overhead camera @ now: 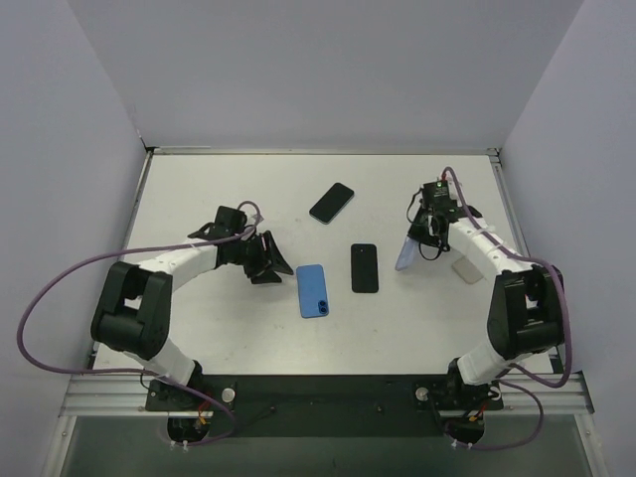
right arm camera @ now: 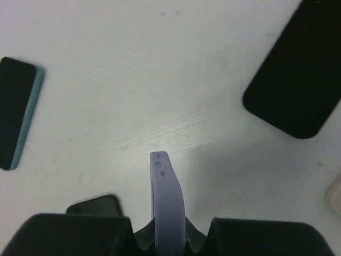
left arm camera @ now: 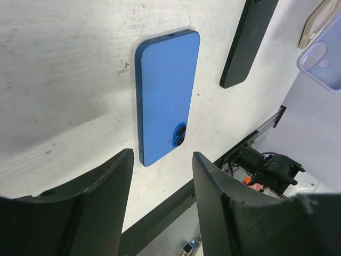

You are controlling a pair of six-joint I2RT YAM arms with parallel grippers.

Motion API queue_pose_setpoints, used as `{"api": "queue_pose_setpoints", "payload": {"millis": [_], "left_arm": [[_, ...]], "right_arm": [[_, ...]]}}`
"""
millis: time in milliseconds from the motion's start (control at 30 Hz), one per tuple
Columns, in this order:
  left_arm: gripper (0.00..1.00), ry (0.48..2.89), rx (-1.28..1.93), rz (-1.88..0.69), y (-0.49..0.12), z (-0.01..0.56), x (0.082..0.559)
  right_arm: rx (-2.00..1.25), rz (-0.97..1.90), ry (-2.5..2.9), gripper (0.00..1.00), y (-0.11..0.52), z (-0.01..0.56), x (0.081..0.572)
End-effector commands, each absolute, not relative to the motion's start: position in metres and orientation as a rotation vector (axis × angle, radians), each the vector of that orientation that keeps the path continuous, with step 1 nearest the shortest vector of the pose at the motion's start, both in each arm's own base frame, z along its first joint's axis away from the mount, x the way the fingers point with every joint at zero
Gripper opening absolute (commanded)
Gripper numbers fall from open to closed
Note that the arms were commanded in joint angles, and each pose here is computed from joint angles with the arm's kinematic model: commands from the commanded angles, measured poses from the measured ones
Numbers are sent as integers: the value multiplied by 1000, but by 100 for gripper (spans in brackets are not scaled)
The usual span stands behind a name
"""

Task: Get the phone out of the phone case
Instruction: Place the phone at the center of the board, then place the phone case at the center of the board, then reset both arms

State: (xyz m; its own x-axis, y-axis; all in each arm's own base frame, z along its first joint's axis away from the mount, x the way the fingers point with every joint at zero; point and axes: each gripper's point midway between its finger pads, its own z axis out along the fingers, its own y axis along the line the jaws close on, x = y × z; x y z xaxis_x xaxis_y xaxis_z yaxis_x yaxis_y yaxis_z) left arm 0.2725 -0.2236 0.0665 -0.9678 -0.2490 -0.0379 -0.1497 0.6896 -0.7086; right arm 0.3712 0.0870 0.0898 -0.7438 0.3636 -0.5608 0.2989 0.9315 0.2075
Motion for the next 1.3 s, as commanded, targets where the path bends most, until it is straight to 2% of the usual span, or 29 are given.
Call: {"api": "queue_pose_setpoints", "payload": {"millis": [0,33,67,167,267,433,467,600,767,1000,1133,1267], "left_arm": [[59,2670,-259,-1078,-204,103,287],[59,2662,-251,-1062,-200,105,289],[59,2659,-254,-1052,-196,110,287],[62,2634,-239,-1028,-190,122,289],[65,2613,-222,-1019,-188,134,289],[73,2543,-176,-1030,-186,162,286],[74,2507,-160,-1031,-184,173,284],[77,2431,-93,-1015,-177,197,275],[77,2349,-41,-997,-169,221,261],[78,2200,-28,-892,-150,237,248],[80,2193,-185,-717,-122,205,247],[80,2139,-249,-728,-118,196,242]], "right_arm": [[535,79,2538,0,47,65,352],[560,66,2547,2,40,57,345],[573,92,2560,22,39,53,341],[646,65,2554,65,20,47,332],[701,-39,2525,76,0,52,323],[771,-113,2365,80,-19,101,311],[769,-128,2338,98,-22,109,310],[762,-134,2241,99,-29,150,296],[769,-138,2220,100,-32,168,266],[783,-120,2246,100,-29,158,222],[811,-96,2256,99,-26,135,203],[843,-150,2282,98,-31,110,187]]}}
